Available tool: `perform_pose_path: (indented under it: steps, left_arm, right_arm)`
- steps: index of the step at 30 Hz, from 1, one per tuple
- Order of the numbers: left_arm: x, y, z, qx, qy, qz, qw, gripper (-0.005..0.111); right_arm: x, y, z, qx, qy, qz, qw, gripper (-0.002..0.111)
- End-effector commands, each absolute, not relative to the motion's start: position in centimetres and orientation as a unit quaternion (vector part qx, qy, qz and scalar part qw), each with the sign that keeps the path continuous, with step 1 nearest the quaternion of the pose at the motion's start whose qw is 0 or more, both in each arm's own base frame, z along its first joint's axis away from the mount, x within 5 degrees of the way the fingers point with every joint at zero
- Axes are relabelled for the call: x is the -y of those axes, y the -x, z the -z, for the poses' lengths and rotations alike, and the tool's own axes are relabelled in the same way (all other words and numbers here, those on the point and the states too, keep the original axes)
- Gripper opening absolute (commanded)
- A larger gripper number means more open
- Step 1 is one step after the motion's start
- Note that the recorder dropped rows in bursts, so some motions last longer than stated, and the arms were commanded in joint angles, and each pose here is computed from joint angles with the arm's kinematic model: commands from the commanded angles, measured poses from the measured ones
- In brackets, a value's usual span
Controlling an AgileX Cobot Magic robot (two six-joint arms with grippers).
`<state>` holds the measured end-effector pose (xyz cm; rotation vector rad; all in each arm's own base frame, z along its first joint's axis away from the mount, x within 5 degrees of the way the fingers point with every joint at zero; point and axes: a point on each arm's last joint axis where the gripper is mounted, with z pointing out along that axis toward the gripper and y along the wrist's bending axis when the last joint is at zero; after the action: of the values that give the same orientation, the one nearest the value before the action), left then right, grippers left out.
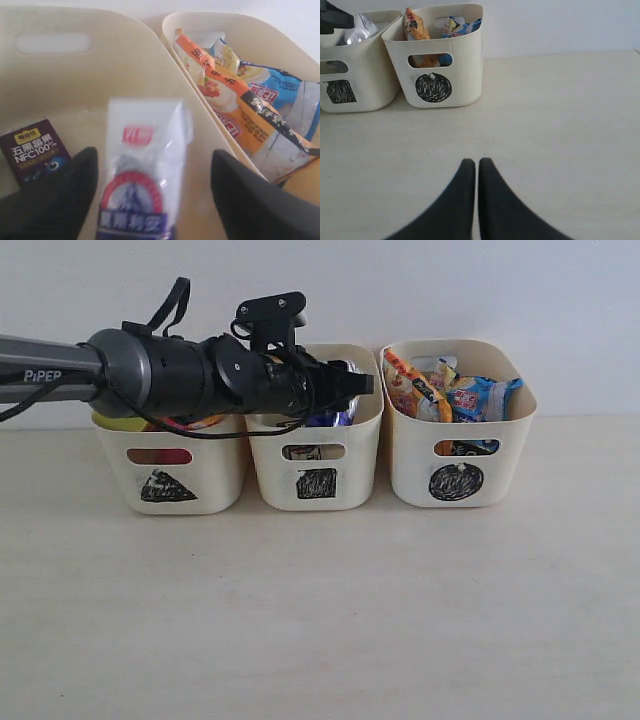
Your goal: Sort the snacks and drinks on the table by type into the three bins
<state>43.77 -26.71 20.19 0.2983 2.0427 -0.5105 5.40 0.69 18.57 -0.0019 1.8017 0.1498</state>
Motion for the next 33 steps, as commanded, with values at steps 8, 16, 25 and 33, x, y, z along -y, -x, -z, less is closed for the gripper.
perform_pose_path:
  steps: [8,16,25,33]
  left_arm:
    - [25.8,-42.0,-27.2,-0.821,-0.128,0.244,0.501,0.004]
    - [20.3,-39.0,-31.3,-0.866,-0.103,0.27,0.409,0.004]
    - [8.8,-32.3,-34.5,-0.867,0.001,0.193,0.459,0.004]
    - [2.8,-24.7,-36.2,-0.834,0.072,0.159,0.523,0.004]
  right_arm:
    - [-0.7,-5.4,-18.6,-0.779,0.001,-0.062,0.624,0.0]
    - [-0.7,-5.4,-18.6,-0.779,0.001,-0.062,0.624,0.0]
    - [-0.7,-5.4,-18.6,-0.779,0.001,-0.062,0.624,0.0]
    - [-0.7,-5.4,-18.5,-0.781,0.001,-0.062,0.622,0.0]
